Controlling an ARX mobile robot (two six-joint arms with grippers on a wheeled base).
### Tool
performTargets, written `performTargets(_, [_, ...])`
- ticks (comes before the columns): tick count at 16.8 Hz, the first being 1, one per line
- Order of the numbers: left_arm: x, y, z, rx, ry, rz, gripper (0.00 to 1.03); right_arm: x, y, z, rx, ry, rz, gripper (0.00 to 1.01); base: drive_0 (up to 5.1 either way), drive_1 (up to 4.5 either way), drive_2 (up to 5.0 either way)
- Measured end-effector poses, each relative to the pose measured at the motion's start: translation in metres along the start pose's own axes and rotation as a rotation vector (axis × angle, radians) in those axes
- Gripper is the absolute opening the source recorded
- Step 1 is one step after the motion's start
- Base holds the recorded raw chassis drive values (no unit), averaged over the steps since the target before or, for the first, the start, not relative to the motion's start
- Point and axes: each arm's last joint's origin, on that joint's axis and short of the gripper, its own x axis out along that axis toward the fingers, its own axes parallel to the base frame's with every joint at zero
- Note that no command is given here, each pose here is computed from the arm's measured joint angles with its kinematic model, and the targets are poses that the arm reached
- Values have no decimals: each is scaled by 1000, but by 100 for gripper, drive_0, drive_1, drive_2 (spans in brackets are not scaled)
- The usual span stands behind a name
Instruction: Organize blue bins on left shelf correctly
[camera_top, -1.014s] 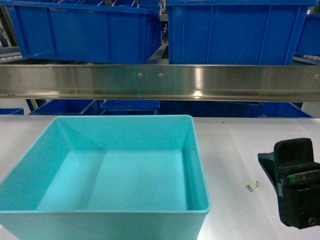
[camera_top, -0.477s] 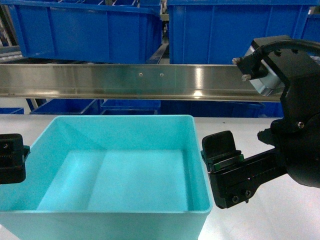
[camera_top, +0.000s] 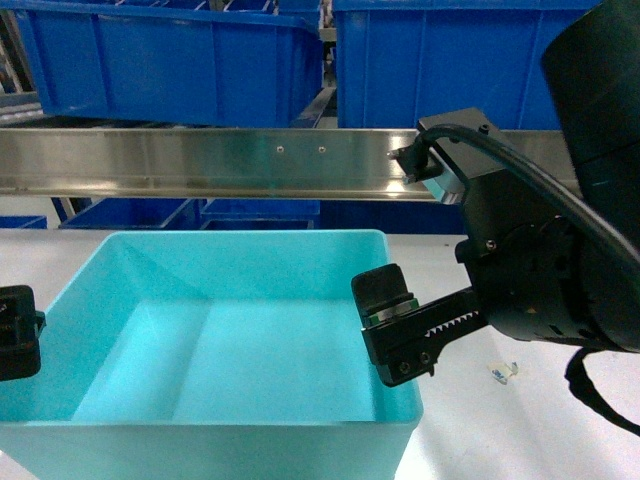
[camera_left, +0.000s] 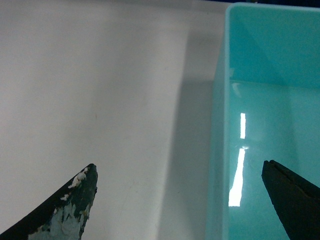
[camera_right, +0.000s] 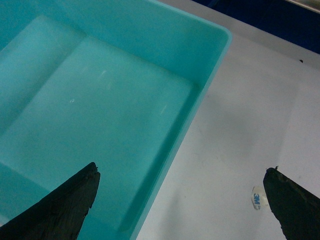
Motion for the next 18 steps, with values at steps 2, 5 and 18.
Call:
performTargets(2, [1, -2, 2, 3, -3, -9, 98, 10, 1, 0, -6, 18, 0, 98, 0, 0, 0])
performTargets(5, [5, -5, 5, 7, -13, -20, 98, 20, 2, -4, -23, 50, 2, 98, 0, 0, 0])
performTargets(18, [17, -25, -26, 26, 94, -51, 98, 40, -6, -28, -19, 106, -39, 98, 0, 0, 0])
